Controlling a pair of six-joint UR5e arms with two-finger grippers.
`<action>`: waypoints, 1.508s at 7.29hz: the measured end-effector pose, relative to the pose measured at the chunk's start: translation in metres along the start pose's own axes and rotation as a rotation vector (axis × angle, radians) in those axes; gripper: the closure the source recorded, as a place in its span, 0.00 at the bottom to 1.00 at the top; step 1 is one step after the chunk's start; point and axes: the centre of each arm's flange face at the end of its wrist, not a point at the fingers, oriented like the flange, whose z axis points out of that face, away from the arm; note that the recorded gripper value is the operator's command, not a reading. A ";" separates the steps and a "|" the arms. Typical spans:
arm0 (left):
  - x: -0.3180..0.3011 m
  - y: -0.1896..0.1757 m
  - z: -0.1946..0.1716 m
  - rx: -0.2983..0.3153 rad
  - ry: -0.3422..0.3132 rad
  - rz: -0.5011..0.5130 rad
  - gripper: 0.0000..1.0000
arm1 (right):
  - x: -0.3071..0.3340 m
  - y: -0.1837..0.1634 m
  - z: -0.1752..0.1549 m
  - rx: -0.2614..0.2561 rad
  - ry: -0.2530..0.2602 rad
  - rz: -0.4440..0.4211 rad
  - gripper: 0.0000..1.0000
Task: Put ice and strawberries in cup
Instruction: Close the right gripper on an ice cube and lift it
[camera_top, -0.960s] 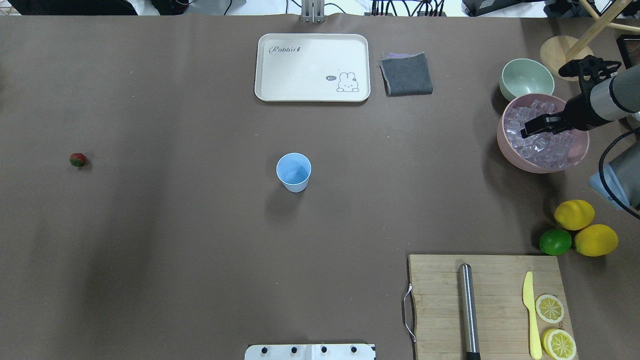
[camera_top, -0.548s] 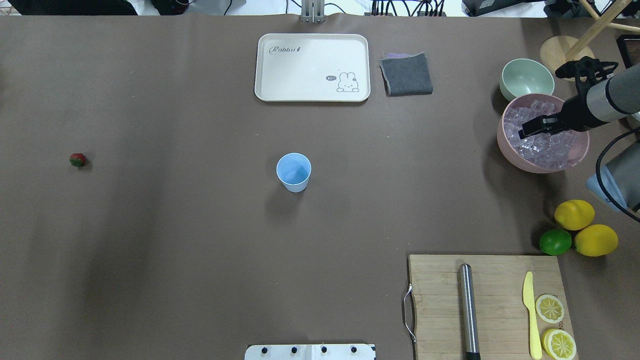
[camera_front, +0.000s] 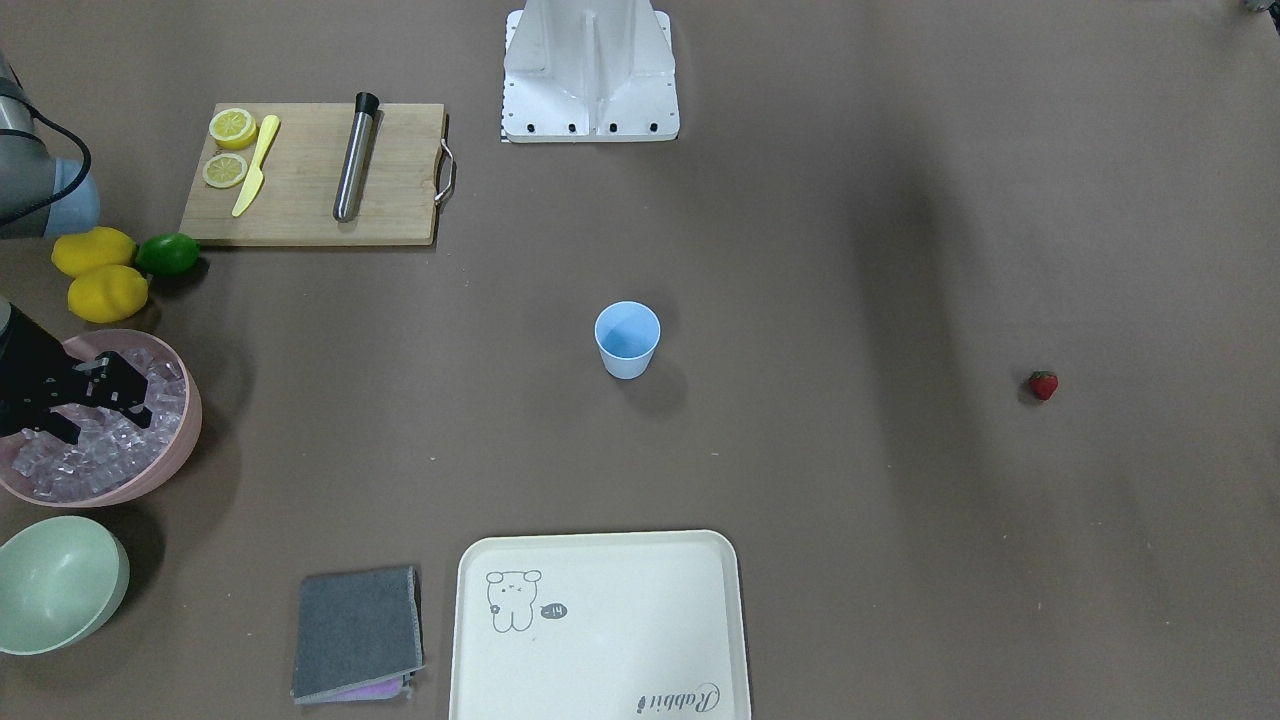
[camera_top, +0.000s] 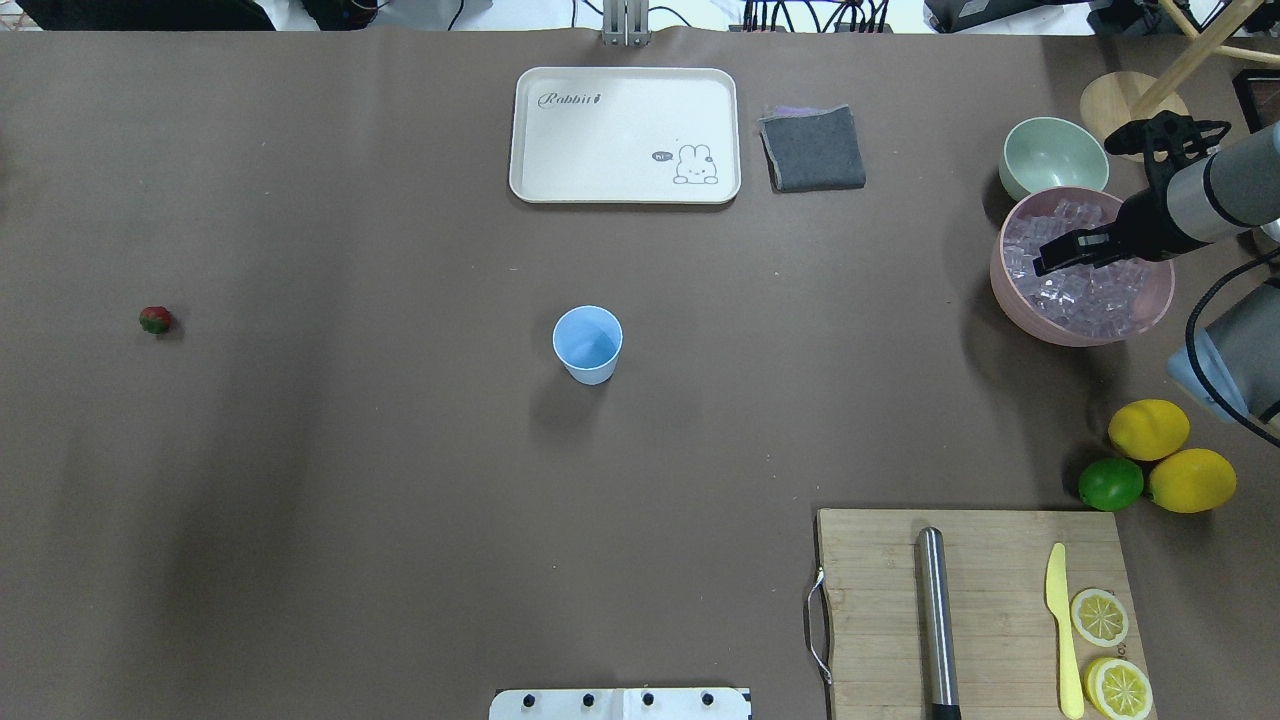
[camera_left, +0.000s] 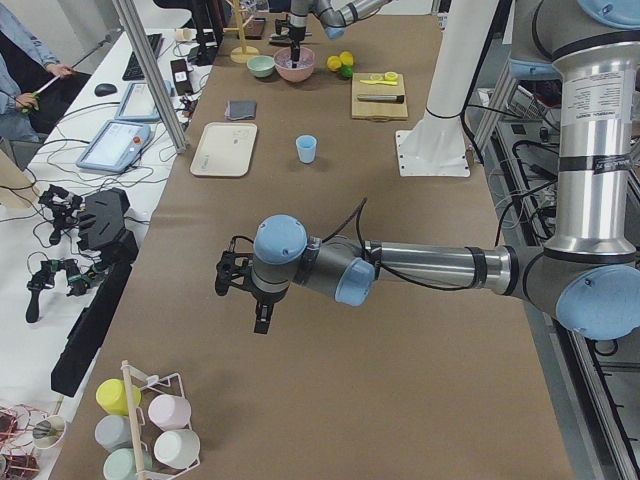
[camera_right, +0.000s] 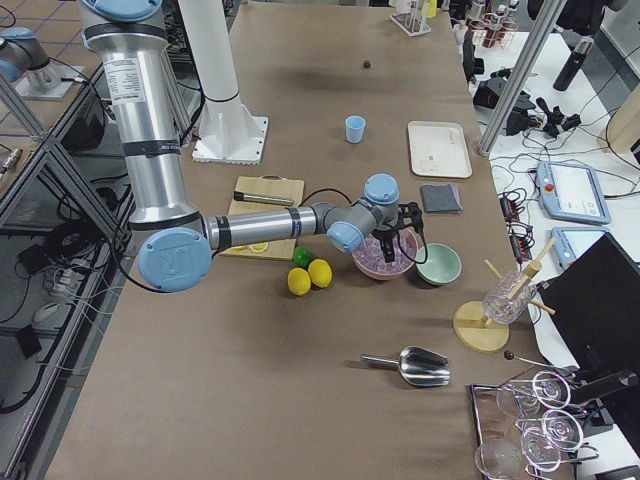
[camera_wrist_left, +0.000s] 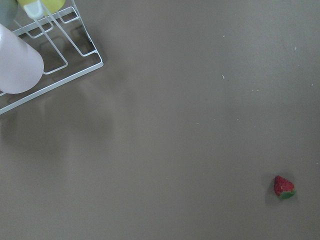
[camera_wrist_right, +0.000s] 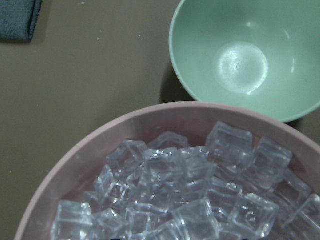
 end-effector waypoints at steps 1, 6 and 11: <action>-0.001 0.000 0.001 -0.001 0.000 -0.002 0.02 | 0.000 0.000 0.000 0.001 0.000 0.000 0.24; -0.003 0.001 0.003 -0.005 -0.001 -0.004 0.02 | -0.002 0.004 -0.008 0.005 -0.008 -0.005 0.16; -0.006 0.008 0.005 -0.014 0.001 -0.009 0.02 | -0.002 0.004 0.008 0.008 0.035 -0.018 0.17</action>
